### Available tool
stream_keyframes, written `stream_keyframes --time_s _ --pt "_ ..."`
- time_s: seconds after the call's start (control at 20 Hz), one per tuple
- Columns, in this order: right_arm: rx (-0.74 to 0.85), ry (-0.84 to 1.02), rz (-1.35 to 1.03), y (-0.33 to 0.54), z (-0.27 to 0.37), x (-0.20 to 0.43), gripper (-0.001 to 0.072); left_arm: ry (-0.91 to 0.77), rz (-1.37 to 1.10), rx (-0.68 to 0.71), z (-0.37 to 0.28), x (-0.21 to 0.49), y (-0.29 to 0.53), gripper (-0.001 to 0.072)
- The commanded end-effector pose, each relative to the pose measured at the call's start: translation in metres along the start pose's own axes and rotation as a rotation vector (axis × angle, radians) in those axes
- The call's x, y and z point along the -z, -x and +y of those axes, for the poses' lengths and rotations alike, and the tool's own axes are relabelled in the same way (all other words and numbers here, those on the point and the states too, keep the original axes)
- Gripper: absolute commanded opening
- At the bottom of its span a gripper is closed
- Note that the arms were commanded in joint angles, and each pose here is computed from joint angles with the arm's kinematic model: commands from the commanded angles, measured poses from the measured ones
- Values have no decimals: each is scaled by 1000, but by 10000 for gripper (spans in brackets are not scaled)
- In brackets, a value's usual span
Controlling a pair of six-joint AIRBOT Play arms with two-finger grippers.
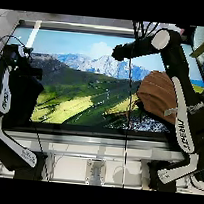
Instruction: Fold the clothes and pants, and hang the long-sleeved shirts on hangers.
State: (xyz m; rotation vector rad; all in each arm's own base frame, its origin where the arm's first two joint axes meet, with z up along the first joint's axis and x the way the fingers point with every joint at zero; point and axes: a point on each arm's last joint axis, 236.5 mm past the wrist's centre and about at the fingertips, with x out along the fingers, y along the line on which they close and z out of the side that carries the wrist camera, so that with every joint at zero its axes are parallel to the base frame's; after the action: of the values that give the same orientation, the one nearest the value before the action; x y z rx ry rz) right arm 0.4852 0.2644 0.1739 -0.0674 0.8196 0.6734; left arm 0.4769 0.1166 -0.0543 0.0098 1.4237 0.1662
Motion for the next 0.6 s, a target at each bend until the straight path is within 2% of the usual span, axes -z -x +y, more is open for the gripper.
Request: stream_keyframes --time_s 0.0,0.2,0.3,0.4,0.45,0.55 --pt "2 0 -1 0 -1 0 340 -8 -31 -18 3 -8 -2 693" --pt "5 1 -1 0 -1 0 340 14 -20 3 -2 -5 -2 693" --pt "13 5 1 0 -3 0 339 23 29 52 -14 6 -4 692" --pt "19 7 2 0 -5 0 340 -38 110 111 -29 24 -7 693" --pt "19 7 3 0 -5 0 340 -87 154 110 -30 34 -10 693" --pt "19 7 2 0 -5 0 339 -127 212 12 -8 44 -21 693"
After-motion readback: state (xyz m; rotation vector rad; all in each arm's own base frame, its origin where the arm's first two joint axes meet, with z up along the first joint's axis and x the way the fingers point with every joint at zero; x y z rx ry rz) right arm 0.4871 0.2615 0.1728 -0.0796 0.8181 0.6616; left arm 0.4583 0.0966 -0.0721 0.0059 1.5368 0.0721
